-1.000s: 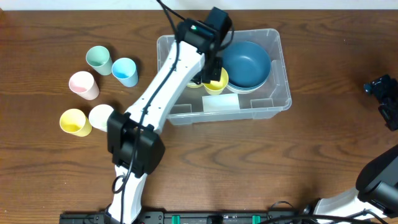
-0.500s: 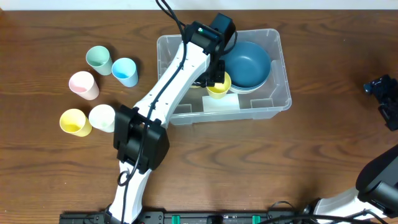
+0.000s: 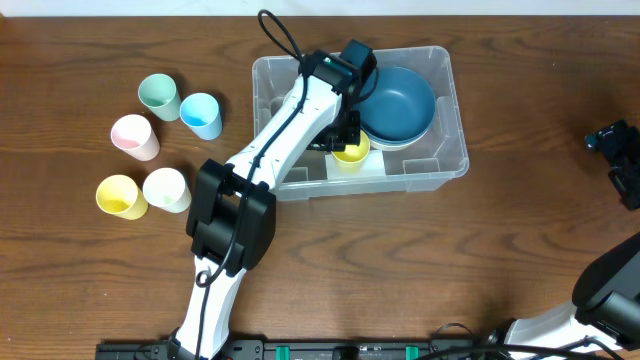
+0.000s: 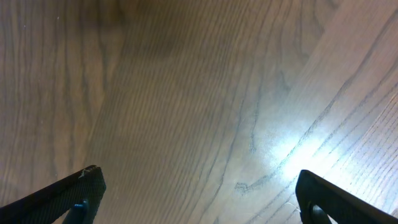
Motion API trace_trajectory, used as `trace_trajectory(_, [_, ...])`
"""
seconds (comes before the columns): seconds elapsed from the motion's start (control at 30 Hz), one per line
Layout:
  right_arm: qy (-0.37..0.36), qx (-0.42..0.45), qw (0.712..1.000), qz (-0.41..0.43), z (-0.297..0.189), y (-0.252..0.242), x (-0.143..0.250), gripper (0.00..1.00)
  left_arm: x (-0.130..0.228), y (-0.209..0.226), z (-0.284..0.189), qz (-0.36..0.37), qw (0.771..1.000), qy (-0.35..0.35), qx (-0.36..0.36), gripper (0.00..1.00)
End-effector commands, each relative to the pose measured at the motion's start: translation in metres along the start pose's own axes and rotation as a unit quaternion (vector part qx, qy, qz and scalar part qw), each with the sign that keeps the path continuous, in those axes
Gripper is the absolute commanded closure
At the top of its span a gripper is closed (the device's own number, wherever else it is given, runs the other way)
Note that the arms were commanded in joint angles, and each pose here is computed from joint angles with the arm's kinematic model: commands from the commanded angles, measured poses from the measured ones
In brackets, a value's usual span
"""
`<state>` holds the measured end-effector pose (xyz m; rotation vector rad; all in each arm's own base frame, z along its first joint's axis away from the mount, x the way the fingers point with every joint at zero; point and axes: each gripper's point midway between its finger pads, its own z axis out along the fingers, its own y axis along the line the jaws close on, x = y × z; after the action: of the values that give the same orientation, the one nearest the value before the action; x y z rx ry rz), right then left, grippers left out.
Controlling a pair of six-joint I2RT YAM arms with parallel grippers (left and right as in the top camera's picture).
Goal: Pack container
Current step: 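Release the yellow cup in the bin and withdraw the left gripper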
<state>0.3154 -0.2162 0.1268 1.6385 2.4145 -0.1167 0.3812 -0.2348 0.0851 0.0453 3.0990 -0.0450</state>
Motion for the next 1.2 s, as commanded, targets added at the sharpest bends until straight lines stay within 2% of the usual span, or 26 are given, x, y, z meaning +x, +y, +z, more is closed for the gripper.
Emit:
trace_trajectory(0.0, [-0.002, 0.006, 1.000, 0.008, 0.001, -0.002, -0.001, 0.01, 0.003, 0.001, 0.009, -0.017, 1.000, 0.013, 0.000, 0.94])
trace_trajectory(0.23, [-0.001, 0.006, 1.000, 0.008, 0.001, -0.002, -0.001, 0.01, 0.005, 0.002, 0.014, -0.017, 1.000, 0.016, -0.002, 0.92])
trace_trajectory(0.3, [-0.002, 0.006, 1.000, 0.008, 0.001, -0.002, -0.001, 0.01, 0.004, 0.002, 0.014, -0.017, 1.000, 0.015, -0.001, 0.76])
trace_trajectory(0.37, [-0.002, 0.006, 1.000, 0.008, 0.001, -0.002, -0.001, 0.01, 0.004, 0.002, 0.014, -0.017, 1.000, 0.014, -0.001, 0.64])
trace_trajectory(0.4, [-0.002, 0.006, 1.000, 0.008, 0.001, -0.002, -0.001, 0.01, 0.004, 0.002, 0.014, -0.017, 1.000, 0.014, -0.001, 0.61])
trace_trajectory(0.67, [-0.002, 0.006, 1.000, 0.008, 0.001, -0.002, -0.001, 0.01, -0.003, 0.006, 0.005, -0.023, 1.000, 0.002, 0.006, 0.60])
trace_trajectory(0.8, [-0.002, 0.006, 1.000, 0.008, 0.001, -0.002, -0.001, 0.01, -0.010, 0.014, -0.027, -0.027, 0.999, -0.024, 0.019, 0.60])
trace_trajectory(1.03, [-0.002, 0.006, 1.000, 0.008, 0.001, -0.002, -0.001, 0.01, -0.006, 0.024, -0.110, -0.009, 0.993, -0.105, 0.054, 0.60])
trace_trajectory(1.17, [-0.002, 0.006, 1.000, 0.008, 0.001, -0.002, -0.001, 0.01, -0.005, 0.055, -0.160, -0.029, 0.985, -0.165, 0.048, 0.55])
